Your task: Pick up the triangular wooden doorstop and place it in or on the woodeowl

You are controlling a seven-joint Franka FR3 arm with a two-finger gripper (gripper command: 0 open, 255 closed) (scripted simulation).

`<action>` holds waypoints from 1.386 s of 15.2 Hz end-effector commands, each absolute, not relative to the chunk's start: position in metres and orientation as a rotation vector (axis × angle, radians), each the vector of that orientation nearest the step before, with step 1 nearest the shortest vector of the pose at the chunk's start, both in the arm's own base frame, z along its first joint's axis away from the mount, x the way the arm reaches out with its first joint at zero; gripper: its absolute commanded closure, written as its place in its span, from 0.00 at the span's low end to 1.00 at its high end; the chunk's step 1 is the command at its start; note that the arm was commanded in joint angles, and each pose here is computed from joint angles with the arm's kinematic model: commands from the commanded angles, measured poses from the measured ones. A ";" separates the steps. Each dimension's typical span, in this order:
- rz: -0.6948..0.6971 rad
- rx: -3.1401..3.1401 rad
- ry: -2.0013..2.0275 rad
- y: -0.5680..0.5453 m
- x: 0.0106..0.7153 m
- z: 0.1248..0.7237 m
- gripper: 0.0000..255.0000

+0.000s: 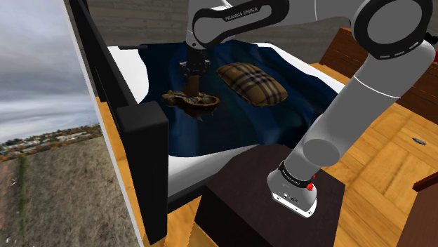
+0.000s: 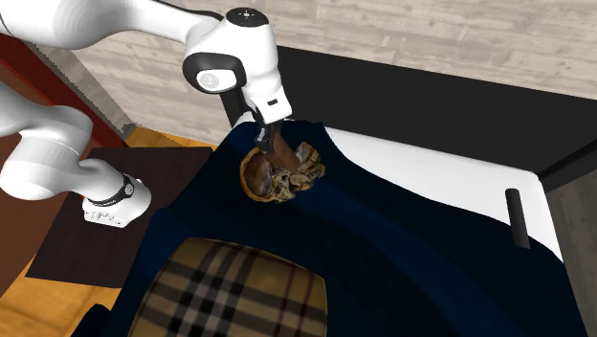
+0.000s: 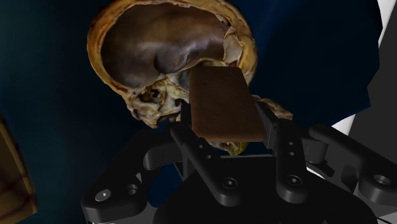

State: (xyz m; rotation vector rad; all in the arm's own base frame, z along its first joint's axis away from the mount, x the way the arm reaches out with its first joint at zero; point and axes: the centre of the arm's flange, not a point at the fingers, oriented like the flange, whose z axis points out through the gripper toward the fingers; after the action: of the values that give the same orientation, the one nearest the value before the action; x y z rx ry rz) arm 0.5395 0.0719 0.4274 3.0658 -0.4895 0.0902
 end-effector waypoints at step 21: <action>0.091 3.066 -0.490 0.074 0.537 0.477 0.00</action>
State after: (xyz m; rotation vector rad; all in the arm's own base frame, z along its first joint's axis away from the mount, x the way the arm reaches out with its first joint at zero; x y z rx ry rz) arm 0.5369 0.0742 0.4771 3.0659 -0.4895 0.0913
